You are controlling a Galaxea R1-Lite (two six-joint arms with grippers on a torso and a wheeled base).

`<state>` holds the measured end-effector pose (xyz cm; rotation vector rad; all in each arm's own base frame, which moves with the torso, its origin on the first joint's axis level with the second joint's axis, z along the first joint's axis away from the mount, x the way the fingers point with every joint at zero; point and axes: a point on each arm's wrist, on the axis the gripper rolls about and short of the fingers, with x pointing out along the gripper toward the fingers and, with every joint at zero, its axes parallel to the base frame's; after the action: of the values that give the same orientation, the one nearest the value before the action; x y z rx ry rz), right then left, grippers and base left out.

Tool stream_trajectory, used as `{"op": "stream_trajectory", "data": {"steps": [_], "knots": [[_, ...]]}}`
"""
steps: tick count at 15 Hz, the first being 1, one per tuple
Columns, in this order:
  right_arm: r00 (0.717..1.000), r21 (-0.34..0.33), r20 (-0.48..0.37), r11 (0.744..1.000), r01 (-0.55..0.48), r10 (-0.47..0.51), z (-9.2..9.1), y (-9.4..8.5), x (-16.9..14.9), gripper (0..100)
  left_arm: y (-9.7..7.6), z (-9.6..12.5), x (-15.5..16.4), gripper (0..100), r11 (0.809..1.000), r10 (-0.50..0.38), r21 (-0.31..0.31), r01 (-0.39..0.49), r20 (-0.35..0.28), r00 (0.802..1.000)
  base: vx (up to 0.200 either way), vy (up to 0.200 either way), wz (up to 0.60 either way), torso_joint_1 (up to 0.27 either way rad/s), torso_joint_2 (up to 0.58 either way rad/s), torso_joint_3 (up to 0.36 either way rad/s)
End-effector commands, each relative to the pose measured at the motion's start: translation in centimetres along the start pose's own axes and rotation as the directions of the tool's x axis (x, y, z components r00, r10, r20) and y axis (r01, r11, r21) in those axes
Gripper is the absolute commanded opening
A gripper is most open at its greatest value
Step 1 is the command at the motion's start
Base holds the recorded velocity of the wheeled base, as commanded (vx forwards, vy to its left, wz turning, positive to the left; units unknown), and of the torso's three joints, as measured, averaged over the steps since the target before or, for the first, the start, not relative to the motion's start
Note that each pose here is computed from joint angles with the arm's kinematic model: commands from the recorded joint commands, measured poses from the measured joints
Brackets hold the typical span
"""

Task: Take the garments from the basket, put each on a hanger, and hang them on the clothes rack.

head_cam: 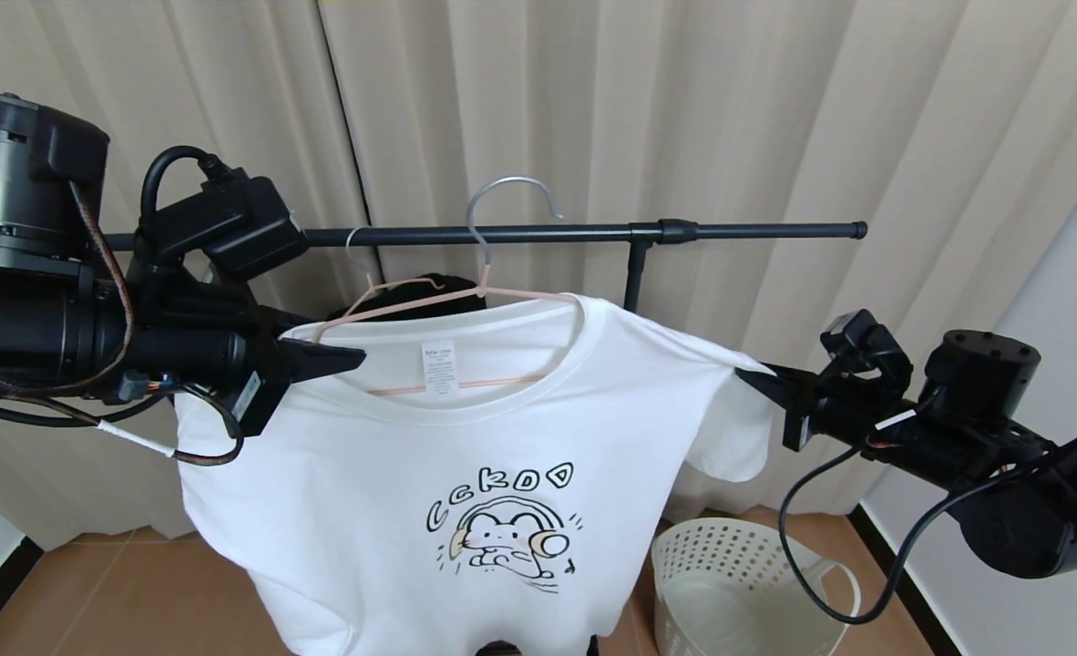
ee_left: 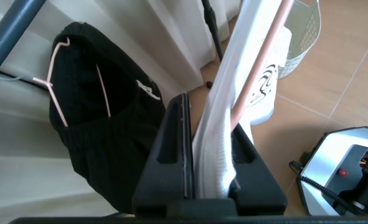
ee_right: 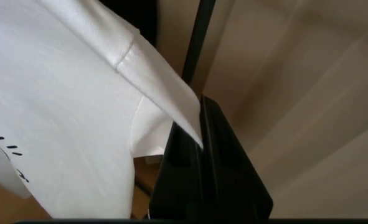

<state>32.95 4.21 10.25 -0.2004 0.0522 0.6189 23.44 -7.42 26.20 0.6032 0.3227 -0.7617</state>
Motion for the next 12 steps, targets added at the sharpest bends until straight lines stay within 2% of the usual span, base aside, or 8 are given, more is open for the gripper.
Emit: {"op": "stream_trajectory", "data": {"steps": [1, 8, 11, 12], "knots": [[1.000, 0.001, -0.002, 1.000, 0.002, -0.002, -0.11, -0.06, 0.02, 0, 0.00, 0.00, -0.28, 0, 1.000, 0.007, -0.002, -0.007, 0.002, 1.000, 0.000, 0.000, 0.00, 0.000, 0.00, 0.000], [0.999, 0.023, -0.047, 1.000, -0.011, 0.012, -0.18, 0.37, -0.08, 0, 0.42, -0.36, -0.30, 0, 1.000, 0.021, -0.016, -0.021, -0.010, 1.000, 0.000, 0.000, 0.00, 0.000, 0.00, 0.000], [0.999, 0.017, -0.050, 1.000, -0.014, 0.015, -0.35, 0.51, -0.16, 0, 0.65, -0.40, -0.12, 0, 0.998, 0.030, -0.046, -0.030, -0.010, 1.000, 0.000, 0.000, 0.00, 0.000, 0.00, 0.000], [0.999, 0.018, -0.051, 1.000, -0.017, 0.018, -0.37, 0.57, -0.16, 100, 0.69, -0.35, -0.11, 0, 0.998, 0.035, -0.044, -0.035, -0.003, 0.999, 0.000, 0.000, 0.00, 0.000, 0.00, 0.000]]}}
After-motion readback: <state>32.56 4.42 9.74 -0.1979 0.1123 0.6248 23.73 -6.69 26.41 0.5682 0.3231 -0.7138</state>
